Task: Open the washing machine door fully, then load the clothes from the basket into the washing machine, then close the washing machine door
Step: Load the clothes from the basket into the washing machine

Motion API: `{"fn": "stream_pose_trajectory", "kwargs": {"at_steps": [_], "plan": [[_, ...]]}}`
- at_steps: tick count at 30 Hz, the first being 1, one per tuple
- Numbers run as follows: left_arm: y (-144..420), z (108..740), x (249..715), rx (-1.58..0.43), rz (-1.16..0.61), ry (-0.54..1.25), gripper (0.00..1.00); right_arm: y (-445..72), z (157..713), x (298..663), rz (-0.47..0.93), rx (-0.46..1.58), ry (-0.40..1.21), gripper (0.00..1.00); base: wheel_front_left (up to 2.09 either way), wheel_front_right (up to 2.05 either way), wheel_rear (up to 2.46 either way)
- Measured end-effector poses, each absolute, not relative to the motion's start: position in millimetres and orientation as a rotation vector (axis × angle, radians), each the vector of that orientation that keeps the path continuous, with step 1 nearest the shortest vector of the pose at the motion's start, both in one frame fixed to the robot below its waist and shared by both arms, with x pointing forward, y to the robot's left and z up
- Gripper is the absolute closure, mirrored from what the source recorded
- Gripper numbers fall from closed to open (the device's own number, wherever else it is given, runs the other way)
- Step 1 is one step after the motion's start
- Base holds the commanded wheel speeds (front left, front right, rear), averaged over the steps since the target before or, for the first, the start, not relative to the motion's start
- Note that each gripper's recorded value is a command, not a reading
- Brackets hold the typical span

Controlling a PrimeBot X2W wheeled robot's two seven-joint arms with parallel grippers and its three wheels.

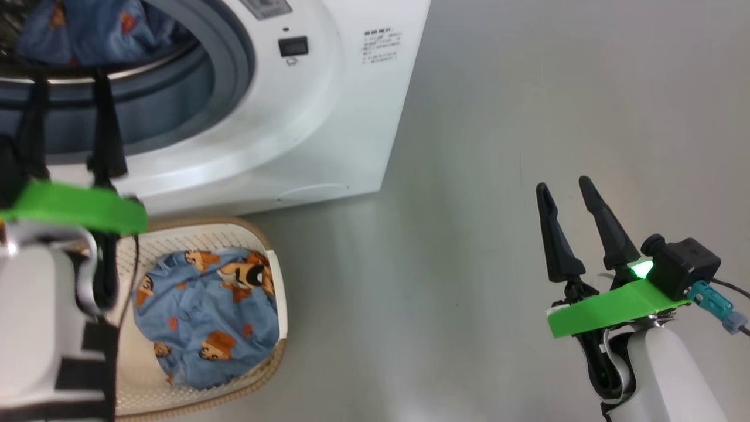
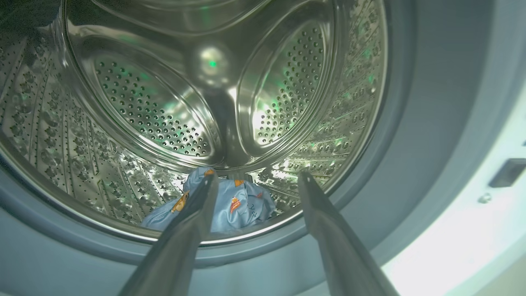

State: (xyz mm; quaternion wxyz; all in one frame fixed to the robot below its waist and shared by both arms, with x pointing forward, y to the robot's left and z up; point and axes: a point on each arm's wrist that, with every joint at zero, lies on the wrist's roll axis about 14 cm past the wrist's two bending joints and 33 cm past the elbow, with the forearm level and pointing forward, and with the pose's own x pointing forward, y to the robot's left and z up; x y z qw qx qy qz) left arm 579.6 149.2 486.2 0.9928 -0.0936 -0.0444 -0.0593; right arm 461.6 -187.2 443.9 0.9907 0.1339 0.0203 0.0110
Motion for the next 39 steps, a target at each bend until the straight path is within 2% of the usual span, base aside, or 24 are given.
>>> {"fn": "stream_pose_trajectory", "kwargs": {"at_steps": [9, 20, 31, 39], "plan": [[164, 511, 520, -0.220, -0.067, -0.150, 0.00, -188, 465, 442, 0.031, 0.255, 0.009, 0.00, 0.00, 0.00, 0.00], [186, 520, 449, -0.162, -0.004, -0.162, 0.00, -188, 492, 421, 0.039, 0.235, -0.051, 0.00, 0.00, 0.00, 0.00], [183, 520, 406, -0.117, -0.017, -0.141, 0.00, -196, 513, 397, 0.025, 0.206, -0.105, 0.00, 0.00, 0.00, 0.00], [178, 517, 383, -0.160, -0.004, -0.120, 0.00, -205, 517, 381, -0.003, 0.206, -0.119, 0.00, 0.00, 0.00, 0.00]]}}
